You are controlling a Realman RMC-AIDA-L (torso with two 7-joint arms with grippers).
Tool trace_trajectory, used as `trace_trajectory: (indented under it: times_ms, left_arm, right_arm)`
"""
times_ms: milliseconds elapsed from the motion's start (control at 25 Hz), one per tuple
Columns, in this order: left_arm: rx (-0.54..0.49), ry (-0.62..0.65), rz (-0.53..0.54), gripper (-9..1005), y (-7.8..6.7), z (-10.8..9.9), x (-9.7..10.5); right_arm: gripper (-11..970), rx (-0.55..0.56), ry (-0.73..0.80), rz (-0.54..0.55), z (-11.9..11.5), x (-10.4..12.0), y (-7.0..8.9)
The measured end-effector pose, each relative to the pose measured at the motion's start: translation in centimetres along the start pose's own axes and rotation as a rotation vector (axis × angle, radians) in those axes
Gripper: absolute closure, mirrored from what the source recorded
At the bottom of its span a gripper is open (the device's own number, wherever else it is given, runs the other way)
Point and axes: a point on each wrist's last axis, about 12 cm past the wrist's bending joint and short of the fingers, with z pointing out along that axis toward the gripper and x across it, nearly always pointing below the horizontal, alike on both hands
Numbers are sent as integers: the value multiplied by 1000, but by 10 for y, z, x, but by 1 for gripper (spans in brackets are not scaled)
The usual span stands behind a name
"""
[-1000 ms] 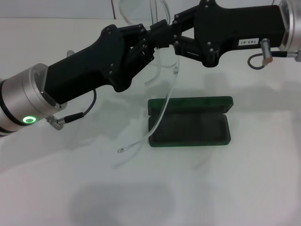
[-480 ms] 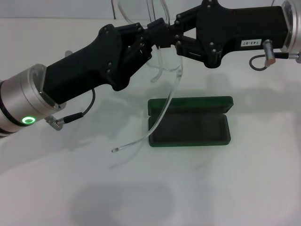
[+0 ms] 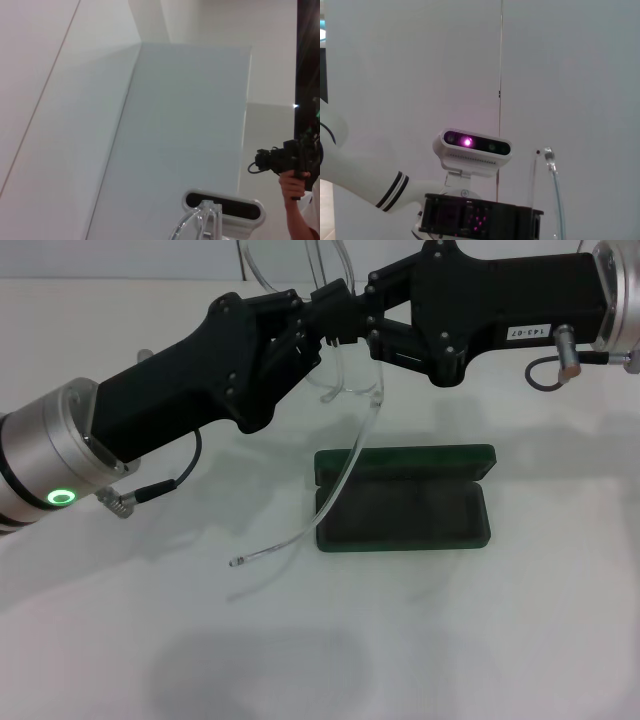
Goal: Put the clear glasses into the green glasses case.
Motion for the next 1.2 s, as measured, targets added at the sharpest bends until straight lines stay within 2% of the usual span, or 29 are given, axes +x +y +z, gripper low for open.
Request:
trace_trajectory:
  times_ms: [440, 720, 920, 1000, 1200]
  left_arm:
    - [39, -6, 6, 951, -3, 1, -3]
    - [99, -56, 21, 952, -14, -14, -13]
    - [80, -87, 34, 952, -21, -37, -23]
    - [74, -88, 32, 952, -21, -40, -23]
    - [100, -20, 4, 952, -24, -40, -15]
  right_arm:
    - [873, 85, -22, 20, -13, 6, -7]
    - [873, 163, -90, 51, -41, 12, -5]
    - [873, 204, -231, 53, -76, 11, 7]
    - [873, 213, -345, 57, -92, 9, 15]
    - [873, 194, -531, 45, -113, 7, 27]
